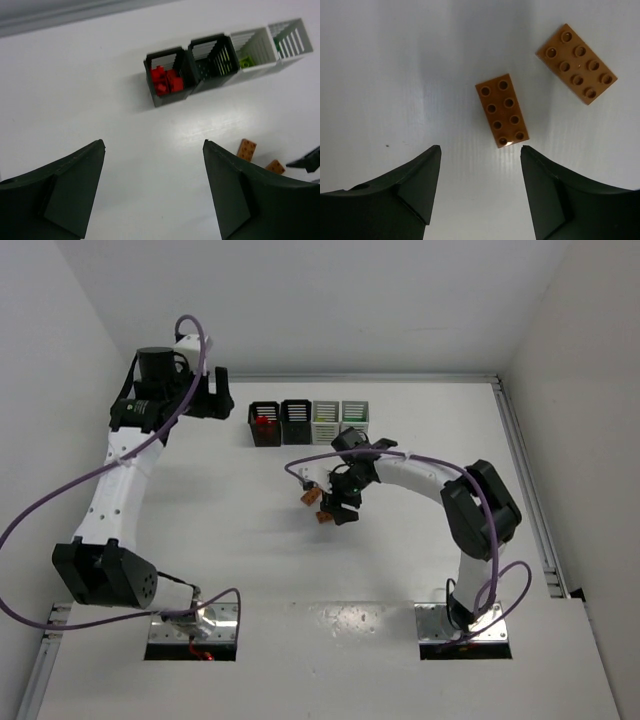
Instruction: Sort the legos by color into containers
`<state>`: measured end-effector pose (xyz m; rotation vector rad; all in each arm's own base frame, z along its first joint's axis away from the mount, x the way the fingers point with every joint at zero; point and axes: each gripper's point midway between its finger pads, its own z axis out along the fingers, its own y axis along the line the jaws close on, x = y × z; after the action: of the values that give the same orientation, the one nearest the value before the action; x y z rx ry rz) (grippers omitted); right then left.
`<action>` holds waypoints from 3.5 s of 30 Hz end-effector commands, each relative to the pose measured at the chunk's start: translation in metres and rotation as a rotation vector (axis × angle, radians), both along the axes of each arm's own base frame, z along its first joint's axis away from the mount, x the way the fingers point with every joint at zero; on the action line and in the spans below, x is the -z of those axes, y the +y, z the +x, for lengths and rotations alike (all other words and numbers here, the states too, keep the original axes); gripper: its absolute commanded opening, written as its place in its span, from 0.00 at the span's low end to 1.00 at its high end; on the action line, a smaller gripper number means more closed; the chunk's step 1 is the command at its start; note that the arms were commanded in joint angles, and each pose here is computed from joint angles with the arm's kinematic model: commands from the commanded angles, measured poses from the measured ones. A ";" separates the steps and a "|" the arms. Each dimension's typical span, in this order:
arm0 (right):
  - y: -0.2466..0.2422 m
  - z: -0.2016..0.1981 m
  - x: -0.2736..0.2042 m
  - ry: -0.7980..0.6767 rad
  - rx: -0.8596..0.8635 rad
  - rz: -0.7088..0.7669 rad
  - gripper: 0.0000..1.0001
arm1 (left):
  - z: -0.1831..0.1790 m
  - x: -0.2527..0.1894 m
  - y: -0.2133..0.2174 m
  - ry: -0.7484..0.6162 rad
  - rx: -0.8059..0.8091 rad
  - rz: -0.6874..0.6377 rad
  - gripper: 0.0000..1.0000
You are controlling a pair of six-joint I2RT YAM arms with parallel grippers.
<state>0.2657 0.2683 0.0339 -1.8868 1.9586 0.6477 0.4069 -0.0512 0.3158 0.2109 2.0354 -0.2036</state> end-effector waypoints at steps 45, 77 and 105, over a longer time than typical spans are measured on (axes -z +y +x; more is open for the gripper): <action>0.042 0.000 0.050 -0.127 -0.350 -0.218 0.18 | -0.031 0.036 0.033 0.087 0.039 -0.140 0.84; 0.100 0.275 -0.218 -0.204 0.884 0.796 0.02 | -0.037 0.036 0.050 0.008 -0.058 -0.158 0.88; 0.108 0.286 -0.183 -0.141 0.846 0.799 0.50 | -0.035 0.051 0.046 0.056 -0.036 -0.180 0.88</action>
<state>0.5500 0.3745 0.1691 -0.5301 1.8958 0.7809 0.3703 -0.0061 0.2593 0.0561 2.0866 -0.3523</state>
